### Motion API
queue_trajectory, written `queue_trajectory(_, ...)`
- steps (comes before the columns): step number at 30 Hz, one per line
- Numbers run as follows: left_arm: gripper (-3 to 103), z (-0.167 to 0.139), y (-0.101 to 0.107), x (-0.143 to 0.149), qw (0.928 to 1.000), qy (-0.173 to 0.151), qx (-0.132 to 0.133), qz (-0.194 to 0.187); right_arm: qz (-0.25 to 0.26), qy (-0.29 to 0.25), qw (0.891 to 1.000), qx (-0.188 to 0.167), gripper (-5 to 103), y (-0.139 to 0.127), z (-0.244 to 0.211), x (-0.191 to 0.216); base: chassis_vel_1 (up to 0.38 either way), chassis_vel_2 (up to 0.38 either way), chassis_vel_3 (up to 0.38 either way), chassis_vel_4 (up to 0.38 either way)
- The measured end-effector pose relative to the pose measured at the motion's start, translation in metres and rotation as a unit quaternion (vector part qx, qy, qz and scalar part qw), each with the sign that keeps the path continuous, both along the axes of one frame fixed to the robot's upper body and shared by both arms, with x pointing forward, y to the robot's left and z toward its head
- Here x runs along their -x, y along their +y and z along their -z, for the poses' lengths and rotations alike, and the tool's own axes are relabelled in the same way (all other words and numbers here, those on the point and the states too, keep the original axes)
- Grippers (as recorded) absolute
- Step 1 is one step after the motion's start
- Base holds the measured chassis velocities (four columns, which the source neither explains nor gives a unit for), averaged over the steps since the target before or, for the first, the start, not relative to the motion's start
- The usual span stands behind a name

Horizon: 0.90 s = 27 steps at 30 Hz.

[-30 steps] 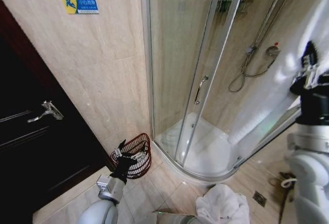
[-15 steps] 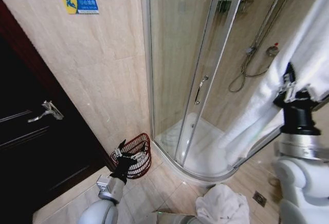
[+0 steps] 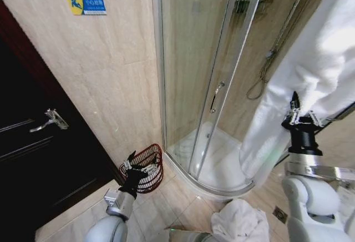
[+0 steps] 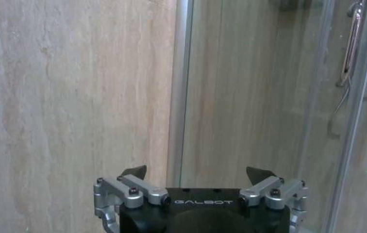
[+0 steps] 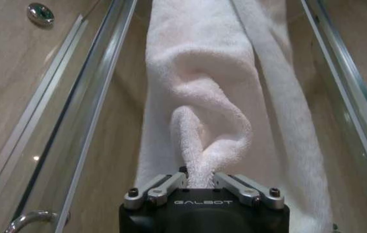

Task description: Discard the used towel into the hamper.

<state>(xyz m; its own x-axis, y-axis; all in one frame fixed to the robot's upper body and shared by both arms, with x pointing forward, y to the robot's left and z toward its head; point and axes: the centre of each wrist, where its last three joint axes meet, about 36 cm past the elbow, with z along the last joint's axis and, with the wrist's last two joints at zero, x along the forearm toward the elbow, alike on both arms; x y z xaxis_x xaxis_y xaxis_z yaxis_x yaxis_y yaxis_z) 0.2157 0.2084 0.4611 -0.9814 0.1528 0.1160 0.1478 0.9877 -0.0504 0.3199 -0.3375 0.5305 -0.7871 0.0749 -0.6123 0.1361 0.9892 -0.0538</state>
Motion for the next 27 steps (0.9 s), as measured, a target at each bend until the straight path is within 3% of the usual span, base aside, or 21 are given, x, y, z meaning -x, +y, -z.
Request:
queue_trajectory(10,100,0.0,0.0,0.0,1.0,0.0,0.0,0.0,0.025,0.009,1.0,-0.009,5,-0.001,0.029,0.003,0.0,0.0,0.0,0.0)
queue_trajectory(17,100,0.0,0.0,0.0,1.0,0.0,0.0,0.0,0.026,-0.024,0.999,0.006,5,0.006,0.033,0.011,0.0,0.0,0.0,0.0)
queue_trajectory(20,100,0.0,0.0,0.0,1.0,0.0,0.0,0.0,0.038,-0.082,0.994,0.055,5,0.012,0.011,0.018,0.0,0.0,0.0,0.0)
queue_trajectory(21,100,0.0,0.0,0.0,1.0,0.0,0.0,0.0,0.038,-0.082,0.994,0.055,5,0.012,0.011,0.018,0.0,0.0,0.0,0.0)
queue_trajectory(24,100,0.0,0.0,0.0,1.0,0.0,0.0,0.0,0.07,-0.141,0.98,0.121,5,0.012,-0.025,0.033,0.0,0.0,0.0,0.0)
queue_trajectory(27,100,0.0,0.0,0.0,1.0,0.0,0.0,0.0,0.073,-0.153,0.978,0.123,5,0.016,-0.036,0.041,0.0,0.0,0.0,0.0)
